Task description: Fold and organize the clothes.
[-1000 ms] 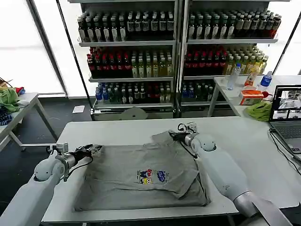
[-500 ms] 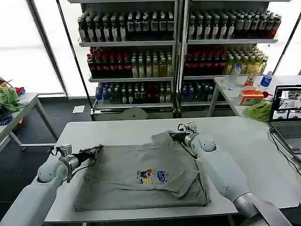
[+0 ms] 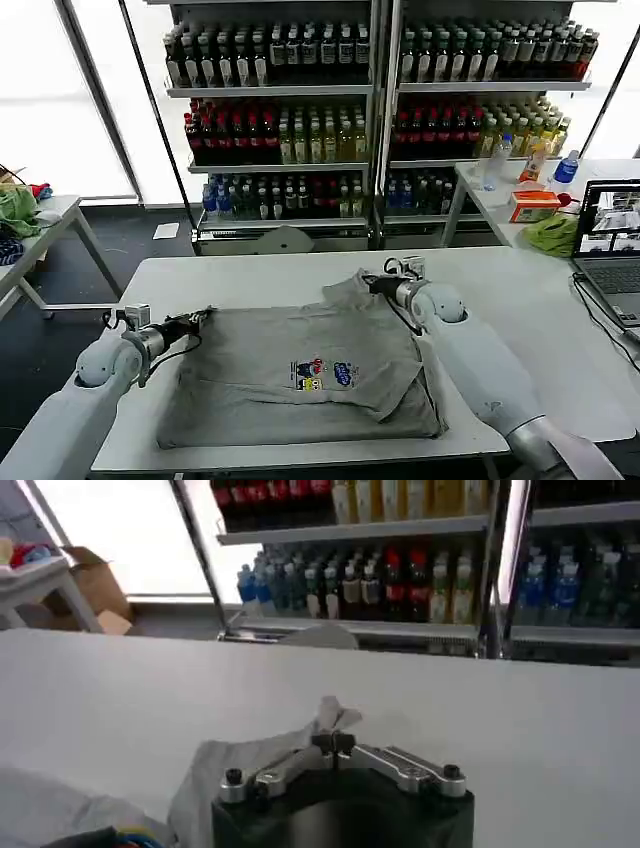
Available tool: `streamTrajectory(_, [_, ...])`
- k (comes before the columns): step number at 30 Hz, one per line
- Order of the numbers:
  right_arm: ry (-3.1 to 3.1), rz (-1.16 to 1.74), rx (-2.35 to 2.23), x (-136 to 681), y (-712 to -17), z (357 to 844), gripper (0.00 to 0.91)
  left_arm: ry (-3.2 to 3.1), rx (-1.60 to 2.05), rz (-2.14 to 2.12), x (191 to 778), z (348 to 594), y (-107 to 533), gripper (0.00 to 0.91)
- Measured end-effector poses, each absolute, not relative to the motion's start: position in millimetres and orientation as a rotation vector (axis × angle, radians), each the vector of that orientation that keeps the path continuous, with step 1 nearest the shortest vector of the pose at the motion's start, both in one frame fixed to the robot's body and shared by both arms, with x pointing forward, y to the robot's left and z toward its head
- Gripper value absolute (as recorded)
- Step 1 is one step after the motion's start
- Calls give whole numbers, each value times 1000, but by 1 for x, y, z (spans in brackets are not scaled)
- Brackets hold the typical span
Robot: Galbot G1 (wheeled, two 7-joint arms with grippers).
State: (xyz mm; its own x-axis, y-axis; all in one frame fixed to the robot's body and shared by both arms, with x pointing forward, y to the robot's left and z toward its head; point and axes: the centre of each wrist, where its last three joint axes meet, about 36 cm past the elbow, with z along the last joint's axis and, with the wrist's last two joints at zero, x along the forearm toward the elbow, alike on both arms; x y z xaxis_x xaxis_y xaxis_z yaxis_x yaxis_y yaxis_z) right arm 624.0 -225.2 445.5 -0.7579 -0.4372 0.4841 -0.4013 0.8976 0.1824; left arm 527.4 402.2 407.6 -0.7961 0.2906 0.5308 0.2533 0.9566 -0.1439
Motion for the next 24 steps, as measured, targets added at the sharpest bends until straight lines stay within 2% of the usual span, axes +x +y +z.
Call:
streamTrajectory(10, [-2585, -181, 629, 576, -237, 462, 0, -2603, -373, 81, 506, 433, 403, 10])
streamTrajectory(24, [-2636, -289, 624, 474, -273, 487, 0, -2684, -364, 93, 447, 460, 392, 10])
